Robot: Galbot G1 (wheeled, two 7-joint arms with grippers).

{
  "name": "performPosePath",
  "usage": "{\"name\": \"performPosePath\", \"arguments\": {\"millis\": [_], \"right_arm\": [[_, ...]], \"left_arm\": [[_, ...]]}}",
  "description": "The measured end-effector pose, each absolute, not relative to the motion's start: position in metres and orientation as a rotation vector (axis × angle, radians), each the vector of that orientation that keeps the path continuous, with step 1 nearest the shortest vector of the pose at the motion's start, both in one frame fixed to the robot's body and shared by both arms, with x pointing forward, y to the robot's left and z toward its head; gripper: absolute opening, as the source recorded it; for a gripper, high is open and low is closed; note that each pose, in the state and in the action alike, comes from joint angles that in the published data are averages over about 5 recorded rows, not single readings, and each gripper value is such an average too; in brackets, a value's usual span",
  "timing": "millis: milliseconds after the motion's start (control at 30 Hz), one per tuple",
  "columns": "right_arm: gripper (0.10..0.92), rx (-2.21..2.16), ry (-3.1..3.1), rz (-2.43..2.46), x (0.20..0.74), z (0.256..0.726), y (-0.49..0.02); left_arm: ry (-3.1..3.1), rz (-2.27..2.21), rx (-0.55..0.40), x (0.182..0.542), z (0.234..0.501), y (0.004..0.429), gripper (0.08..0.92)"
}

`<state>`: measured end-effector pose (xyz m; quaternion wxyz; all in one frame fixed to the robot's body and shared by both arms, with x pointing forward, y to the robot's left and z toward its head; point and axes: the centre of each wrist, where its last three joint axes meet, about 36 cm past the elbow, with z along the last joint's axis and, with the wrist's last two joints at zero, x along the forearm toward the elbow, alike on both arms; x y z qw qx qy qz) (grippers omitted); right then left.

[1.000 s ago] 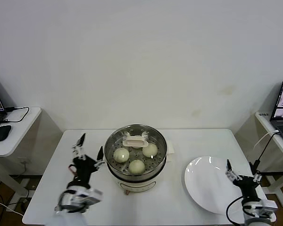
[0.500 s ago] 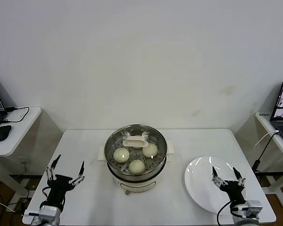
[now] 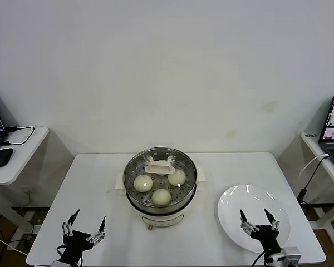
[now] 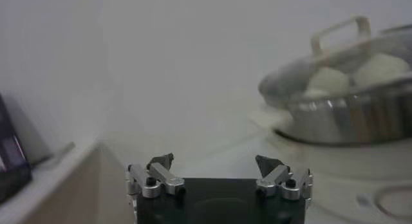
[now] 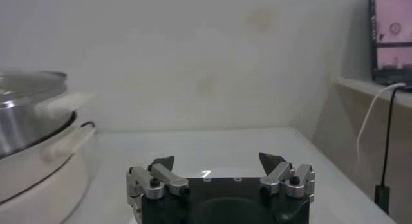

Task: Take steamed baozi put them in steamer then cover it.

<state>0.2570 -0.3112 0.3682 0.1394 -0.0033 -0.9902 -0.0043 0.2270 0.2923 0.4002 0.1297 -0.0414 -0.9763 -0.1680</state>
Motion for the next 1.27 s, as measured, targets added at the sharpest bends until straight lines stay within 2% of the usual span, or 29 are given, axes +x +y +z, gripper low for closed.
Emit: {"name": "performPosePath", "arguments": {"millis": [1267], "right_arm": [[0.823, 0.043, -2.826, 0.032, 0.243, 0.373, -0.304]], "left_arm": [[-2.820, -0.353, -0.136, 0.217, 0.406, 0.279, 0.823]]}}
